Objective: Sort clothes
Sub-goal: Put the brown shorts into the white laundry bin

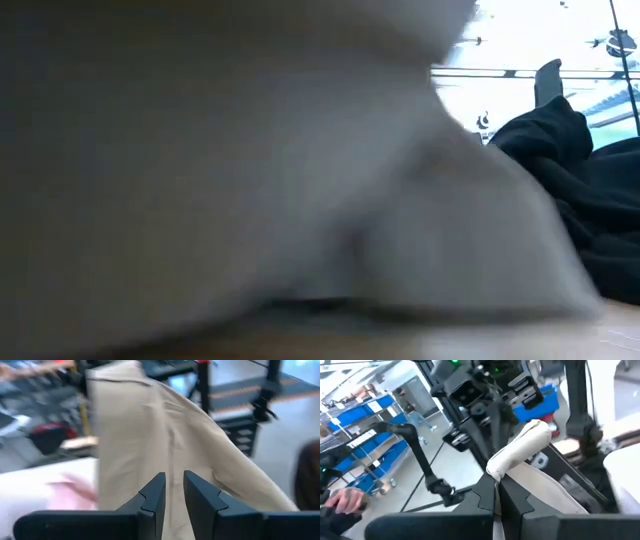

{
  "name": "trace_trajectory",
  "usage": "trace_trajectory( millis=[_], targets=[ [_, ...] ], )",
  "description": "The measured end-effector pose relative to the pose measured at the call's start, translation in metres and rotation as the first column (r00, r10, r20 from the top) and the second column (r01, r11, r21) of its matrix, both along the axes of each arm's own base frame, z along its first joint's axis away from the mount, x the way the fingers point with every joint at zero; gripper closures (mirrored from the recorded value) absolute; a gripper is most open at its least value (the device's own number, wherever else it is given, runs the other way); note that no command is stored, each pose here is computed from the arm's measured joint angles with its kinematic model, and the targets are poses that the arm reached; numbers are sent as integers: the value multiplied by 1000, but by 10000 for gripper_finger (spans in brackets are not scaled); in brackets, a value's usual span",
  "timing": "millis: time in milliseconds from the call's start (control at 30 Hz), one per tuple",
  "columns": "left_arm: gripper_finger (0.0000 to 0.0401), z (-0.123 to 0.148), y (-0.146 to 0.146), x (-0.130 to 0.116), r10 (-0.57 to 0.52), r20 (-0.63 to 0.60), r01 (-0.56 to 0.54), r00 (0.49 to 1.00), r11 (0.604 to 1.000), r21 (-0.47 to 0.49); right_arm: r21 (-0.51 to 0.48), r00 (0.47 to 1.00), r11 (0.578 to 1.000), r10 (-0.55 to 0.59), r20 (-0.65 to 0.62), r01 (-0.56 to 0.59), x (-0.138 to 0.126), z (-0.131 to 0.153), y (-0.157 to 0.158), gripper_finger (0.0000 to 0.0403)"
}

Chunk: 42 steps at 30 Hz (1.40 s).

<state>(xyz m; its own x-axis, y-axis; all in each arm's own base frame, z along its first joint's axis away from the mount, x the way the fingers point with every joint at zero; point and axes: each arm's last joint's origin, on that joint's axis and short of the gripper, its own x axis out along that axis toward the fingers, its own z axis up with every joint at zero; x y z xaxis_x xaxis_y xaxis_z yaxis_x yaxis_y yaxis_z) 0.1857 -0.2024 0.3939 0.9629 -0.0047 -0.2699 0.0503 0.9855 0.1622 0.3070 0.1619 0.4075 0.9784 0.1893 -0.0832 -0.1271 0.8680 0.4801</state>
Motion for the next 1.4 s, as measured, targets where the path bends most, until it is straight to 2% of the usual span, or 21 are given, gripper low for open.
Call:
trace_trajectory(
  millis=[100, 200, 267, 400, 500, 767, 900, 1000, 1067, 1133, 1200, 1400],
  targets=[
    [324, 10, 11, -7, 45, 37, -46, 998, 999, 5, -45, 1000, 999, 21, 15, -20, -14, 10, -3, 403],
    [324, 8, 13, -9, 71, 20, -69, 997, 995, -76, -69, 999, 997, 38, -36, -41, -21, 8, -1, 403],
    [324, -3, 12, -9, 71, -30, -74, 997, 989, -132, -89, 994, 994, 48, -100, -57, -22, 0, 3, 403],
    [324, -44, 11, -8, 68, -192, -109, 979, 971, -212, -98, 981, 993, 53, -185, -72, -22, -13, 11, 403],
    [324, -79, 10, -9, 77, -281, -157, 957, 949, -273, -102, 978, 990, 73, -197, -94, -22, -18, 20, 403],
    [324, -171, 6, -4, 84, -327, -230, 941, 867, -441, -129, 973, 984, 98, -210, -127, -24, -24, 34, 403],
    [324, -201, 12, 0, 123, -410, -316, 904, 837, -446, -153, 977, 983, 71, -203, -103, -26, -25, 36, 403],
    [324, -213, 10, 3, 103, -437, -288, 894, 878, -382, -158, 976, 982, 70, -206, -104, -26, -25, 36, 403],
    [324, -219, 6, 7, 56, -435, -208, 898, 928, -309, -162, 975, 981, 68, -213, -104, -26, -26, 36, 403],
    [324, -224, 2, 9, 18, -428, -139, 904, 957, -253, -169, 972, 980, 66, -224, -105, -26, -27, 36, 403],
    [324, -228, -1, 12, -5, -421, -99, 907, 969, -226, -178, 969, 978, 63, -238, -107, -25, -31, 37, 403],
    [321, -235, -2, 19, 13, -433, -117, 901, 970, -214, -194, 962, 975, 59, -267, -113, -18, -42, 42, 403]
  ],
)
